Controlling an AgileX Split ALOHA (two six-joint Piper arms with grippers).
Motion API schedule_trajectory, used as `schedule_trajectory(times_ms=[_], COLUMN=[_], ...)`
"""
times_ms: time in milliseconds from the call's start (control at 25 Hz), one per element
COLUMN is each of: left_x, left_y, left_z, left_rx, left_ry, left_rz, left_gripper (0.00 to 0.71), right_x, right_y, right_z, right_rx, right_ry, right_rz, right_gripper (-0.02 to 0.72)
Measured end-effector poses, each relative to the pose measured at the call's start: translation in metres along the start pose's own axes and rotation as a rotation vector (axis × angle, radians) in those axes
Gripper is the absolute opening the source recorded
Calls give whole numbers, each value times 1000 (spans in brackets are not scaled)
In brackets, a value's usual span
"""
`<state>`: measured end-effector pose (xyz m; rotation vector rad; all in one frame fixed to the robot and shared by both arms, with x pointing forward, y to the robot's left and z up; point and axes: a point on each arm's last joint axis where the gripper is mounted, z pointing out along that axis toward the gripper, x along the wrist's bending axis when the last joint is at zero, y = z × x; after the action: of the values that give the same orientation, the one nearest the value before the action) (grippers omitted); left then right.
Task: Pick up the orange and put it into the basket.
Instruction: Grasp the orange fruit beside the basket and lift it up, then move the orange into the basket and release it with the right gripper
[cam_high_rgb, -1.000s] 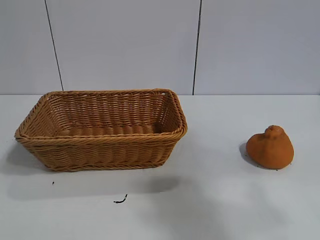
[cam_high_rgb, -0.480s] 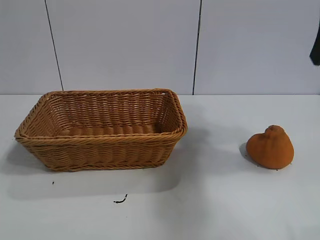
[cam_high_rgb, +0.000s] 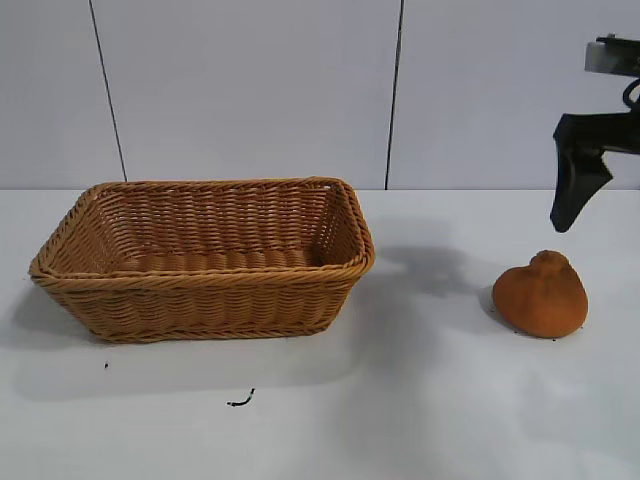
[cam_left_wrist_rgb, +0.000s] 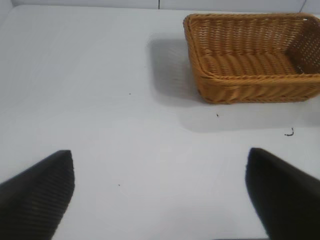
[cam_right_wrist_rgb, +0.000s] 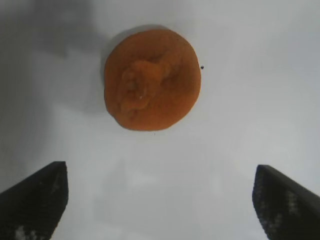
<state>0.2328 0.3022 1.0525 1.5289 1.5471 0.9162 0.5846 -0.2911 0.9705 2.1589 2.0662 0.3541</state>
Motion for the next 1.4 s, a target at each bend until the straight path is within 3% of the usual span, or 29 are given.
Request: schedule_trajectory(times_ms=[400,480,560,640,760,800,1000,1400], left_x=[0,0,0,0,0,0,0,0], left_y=[0,0,0,0,0,0,0,0], left_z=[0,0,0,0,0,0,0,0], left_rx=[0,0,0,0,0,0,0,0], left_ry=[0,0,0,0,0,0,0,0], left_rz=[0,0,0,0,0,0,0,0], left_gripper=[666,666,666,666,666,666,666,666], right_x=[-6,-6,-6,-6,-5,-4,9,75], right_y=[8,7,7,10,17,20,39,94], right_z=[84,91,92,91,84,80,53,-38], right_rx=[-6,-4,-7,-15,-22,-19,-2,-167], right_ry=[-9,-9,-7,-5,-2,-1,13,71], right_rz=[28,30,36,36,33,29,-27,-190], right_gripper=[694,650,522,307,42,10,0,0])
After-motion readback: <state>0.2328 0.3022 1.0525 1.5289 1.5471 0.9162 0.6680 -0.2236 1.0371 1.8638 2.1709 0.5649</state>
